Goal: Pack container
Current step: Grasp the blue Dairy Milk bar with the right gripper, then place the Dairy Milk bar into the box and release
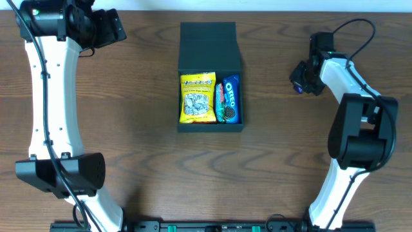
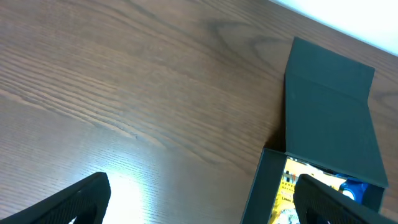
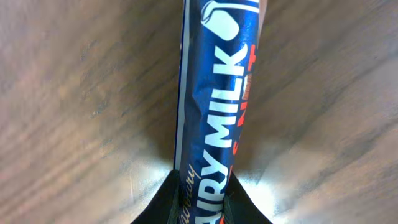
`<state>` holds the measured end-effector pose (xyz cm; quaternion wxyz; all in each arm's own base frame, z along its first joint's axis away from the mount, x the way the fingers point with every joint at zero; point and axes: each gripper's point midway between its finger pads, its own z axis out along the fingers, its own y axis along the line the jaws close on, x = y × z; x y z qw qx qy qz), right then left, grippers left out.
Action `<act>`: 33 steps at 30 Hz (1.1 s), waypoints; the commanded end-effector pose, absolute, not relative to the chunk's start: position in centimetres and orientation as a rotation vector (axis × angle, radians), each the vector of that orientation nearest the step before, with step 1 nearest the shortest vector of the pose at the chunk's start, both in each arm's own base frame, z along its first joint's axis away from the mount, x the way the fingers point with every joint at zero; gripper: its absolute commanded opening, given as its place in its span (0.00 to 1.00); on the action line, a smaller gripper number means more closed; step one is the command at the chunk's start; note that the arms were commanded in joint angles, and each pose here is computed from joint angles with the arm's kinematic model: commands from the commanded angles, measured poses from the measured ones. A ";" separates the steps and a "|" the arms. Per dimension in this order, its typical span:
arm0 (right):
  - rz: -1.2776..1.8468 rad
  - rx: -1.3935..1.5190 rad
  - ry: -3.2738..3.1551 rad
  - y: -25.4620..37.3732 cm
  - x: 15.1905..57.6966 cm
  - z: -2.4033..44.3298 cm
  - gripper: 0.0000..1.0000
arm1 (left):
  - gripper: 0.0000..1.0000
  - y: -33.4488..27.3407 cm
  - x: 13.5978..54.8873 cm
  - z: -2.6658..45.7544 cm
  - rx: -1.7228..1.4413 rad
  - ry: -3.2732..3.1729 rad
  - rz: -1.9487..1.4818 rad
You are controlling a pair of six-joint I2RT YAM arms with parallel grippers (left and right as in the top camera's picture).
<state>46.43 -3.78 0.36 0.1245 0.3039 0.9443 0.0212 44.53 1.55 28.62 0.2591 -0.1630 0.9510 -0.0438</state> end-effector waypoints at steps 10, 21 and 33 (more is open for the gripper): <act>0.409 0.191 2.812 7.4 48.6 14.8 0.09 | 0.95 1.8 44.6 29.6 -0.438 2.550 -0.114; 0.431 -0.304 3.077 20.8 38.3 14.1 0.06 | 0.95 2.1 44.6 29.6 -0.445 2.547 -0.085; 0.304 -0.104 3.207 21.1 35.7 11.2 0.02 | 0.95 2.1 44.6 29.6 -0.445 2.546 -0.086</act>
